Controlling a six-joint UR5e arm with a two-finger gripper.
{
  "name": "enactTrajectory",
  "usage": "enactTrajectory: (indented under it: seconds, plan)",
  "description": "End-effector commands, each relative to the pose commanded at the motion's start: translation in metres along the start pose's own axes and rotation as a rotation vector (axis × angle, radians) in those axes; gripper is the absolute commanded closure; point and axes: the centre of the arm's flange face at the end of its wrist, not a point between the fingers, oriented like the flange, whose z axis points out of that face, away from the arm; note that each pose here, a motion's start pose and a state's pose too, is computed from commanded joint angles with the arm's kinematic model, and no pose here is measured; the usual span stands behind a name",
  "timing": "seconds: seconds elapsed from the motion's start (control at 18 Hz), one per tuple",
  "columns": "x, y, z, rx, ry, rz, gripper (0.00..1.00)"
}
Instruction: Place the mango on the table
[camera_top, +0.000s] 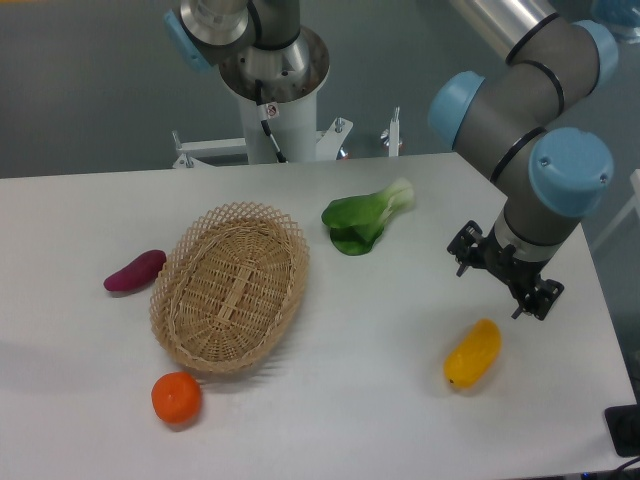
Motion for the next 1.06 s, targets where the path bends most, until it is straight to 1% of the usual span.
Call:
enactTrajectory:
  seconds: [1.06]
  plan:
    - [0.0015,0.0010,0.0054,0.002,0.008,-0.003,0.00]
